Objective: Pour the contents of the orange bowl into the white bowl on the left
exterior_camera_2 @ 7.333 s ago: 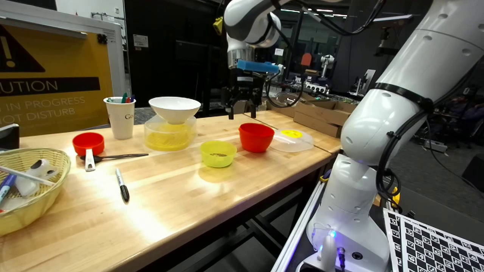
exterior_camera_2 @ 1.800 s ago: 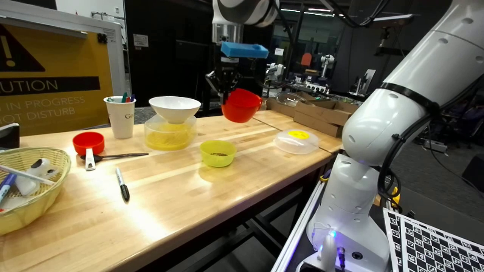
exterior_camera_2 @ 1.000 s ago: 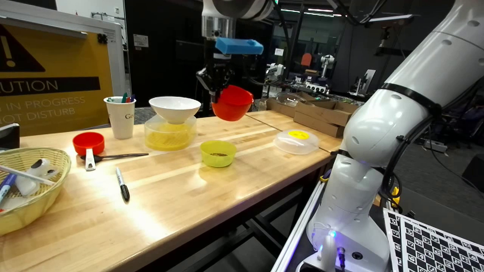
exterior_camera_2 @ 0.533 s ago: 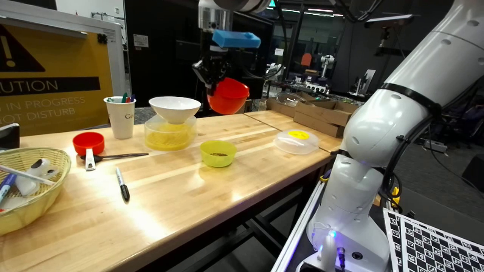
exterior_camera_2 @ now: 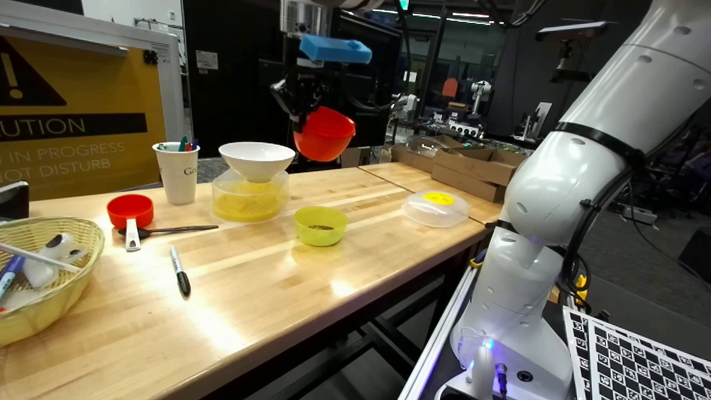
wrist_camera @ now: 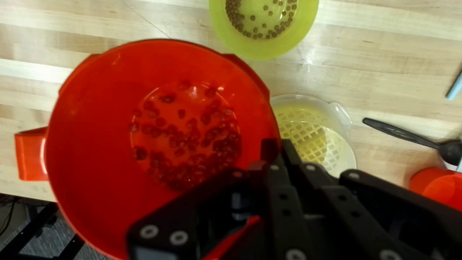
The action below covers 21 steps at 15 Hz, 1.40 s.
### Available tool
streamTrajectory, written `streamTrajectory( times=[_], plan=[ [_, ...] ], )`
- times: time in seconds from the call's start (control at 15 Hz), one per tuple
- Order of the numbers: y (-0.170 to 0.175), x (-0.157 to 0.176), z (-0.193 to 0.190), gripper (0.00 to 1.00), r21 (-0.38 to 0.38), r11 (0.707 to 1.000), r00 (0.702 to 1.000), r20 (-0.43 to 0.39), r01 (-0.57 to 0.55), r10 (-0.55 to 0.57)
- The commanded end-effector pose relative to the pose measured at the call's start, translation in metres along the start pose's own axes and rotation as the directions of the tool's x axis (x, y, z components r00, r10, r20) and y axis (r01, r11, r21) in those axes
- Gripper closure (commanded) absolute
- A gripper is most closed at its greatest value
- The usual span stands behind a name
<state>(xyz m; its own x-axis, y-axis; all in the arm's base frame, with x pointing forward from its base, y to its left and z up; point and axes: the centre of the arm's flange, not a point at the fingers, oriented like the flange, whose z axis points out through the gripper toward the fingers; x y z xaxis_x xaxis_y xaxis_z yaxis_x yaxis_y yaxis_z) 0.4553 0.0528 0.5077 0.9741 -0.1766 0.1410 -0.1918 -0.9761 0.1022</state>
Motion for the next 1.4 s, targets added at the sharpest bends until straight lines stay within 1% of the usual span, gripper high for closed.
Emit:
streamTrajectory(
  times=[0.0,0.73,1.33],
  plan=[
    [-0.005,0.015,-0.011,0.99,-0.006,1.000,0.999,-0.034,0.022,-0.022],
    [-0.015,0.043,-0.026,0.99,0.017,0.999,0.994,-0.099,0.040,-0.038],
    [-0.037,0.053,-0.036,0.99,0.031,0.997,0.988,-0.143,0.069,-0.064]
  ],
)
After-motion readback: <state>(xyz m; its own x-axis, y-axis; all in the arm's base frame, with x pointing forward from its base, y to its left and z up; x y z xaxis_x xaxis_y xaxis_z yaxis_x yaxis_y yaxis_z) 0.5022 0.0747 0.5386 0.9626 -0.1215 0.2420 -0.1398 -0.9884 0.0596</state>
